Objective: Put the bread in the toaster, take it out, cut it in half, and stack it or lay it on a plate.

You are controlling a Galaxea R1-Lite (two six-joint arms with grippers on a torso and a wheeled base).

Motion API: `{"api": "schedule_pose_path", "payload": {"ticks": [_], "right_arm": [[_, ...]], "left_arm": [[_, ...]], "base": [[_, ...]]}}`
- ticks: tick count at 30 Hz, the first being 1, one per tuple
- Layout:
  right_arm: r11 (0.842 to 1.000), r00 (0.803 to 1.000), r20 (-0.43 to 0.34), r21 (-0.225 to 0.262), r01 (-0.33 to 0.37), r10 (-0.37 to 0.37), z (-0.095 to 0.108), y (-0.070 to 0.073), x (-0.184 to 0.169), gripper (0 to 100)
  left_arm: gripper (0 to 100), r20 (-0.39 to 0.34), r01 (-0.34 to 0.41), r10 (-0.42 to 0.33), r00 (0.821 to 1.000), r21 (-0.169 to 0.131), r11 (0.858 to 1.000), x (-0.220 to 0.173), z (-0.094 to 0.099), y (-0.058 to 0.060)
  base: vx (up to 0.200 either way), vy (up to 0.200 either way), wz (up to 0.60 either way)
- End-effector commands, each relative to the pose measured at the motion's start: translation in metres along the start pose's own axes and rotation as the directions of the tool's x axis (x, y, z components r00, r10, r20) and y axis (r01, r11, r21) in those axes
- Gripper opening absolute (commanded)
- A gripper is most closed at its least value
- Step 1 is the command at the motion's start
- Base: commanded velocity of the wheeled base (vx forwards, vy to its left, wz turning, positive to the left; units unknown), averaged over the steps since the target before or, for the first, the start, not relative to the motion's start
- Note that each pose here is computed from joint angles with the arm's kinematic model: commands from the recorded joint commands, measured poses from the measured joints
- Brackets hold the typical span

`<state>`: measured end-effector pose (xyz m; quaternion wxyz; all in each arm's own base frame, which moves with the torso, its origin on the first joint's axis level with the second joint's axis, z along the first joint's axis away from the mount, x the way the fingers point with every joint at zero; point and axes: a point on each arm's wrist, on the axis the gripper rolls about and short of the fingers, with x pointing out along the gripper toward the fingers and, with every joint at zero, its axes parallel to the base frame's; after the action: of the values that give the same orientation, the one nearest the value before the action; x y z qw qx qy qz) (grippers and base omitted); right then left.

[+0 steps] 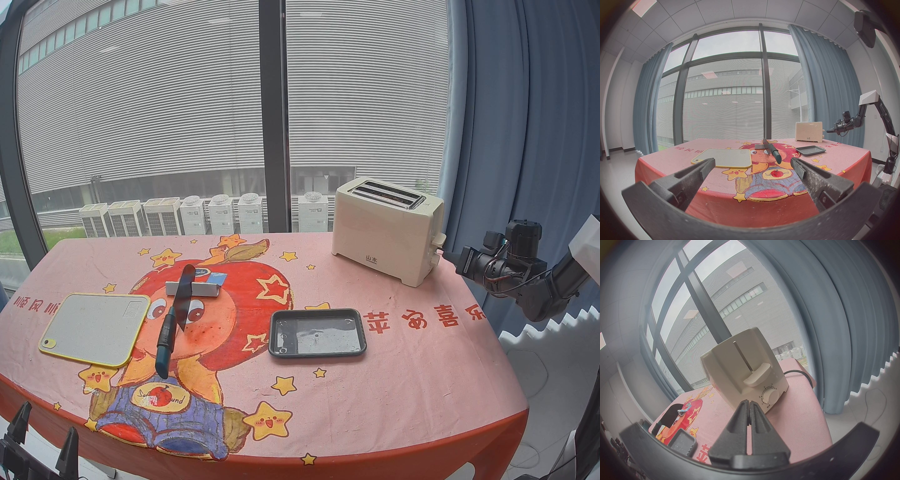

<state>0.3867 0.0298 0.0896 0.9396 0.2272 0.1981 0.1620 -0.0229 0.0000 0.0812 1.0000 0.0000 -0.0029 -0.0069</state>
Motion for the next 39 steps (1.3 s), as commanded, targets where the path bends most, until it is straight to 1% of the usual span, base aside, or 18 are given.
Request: {"api": "schedule_pose_path", "payload": {"ticks": [1, 9, 14, 24, 39], "right_arm": [[1.000, 1.000, -0.009, 0.005, 0.005, -0.004, -0.003, -0.004, 0.006, 0], [1.000, 1.000, -0.010, 0.010, 0.012, -0.012, -0.007, -0.009, 0.016, 0], [1.000, 1.000, 0.000, 0.010, 0.009, -0.009, -0.004, -0.009, 0.018, 0], [1.000, 1.000, 0.002, 0.012, 0.018, -0.018, -0.007, -0.013, 0.024, 0], [1.000, 1.000, 0.005, 0.010, 0.019, -0.019, -0.007, -0.013, 0.028, 0]], "left_arm": [[100, -0.001, 0.000, 0.000, 1.000, 0.000, 1.000, 0.000, -0.005, 0.000], [100, -0.001, 0.000, 0.000, 1.000, 0.000, 1.000, 0.000, -0.005, 0.000], [100, -0.001, 0.000, 0.000, 1.000, 0.000, 1.000, 0.000, -0.005, 0.000], [100, -0.001, -0.002, 0.002, 1.000, 0.000, 1.000, 0.000, -0.005, 0.000], [100, -0.001, -0.002, 0.002, 1.000, 0.000, 1.000, 0.000, -0.005, 0.000]], "base": [[0.000, 0.000, 0.00], [0.000, 0.000, 0.00], [0.000, 0.000, 0.00], [0.000, 0.000, 0.00], [0.000, 0.000, 0.00]]}}
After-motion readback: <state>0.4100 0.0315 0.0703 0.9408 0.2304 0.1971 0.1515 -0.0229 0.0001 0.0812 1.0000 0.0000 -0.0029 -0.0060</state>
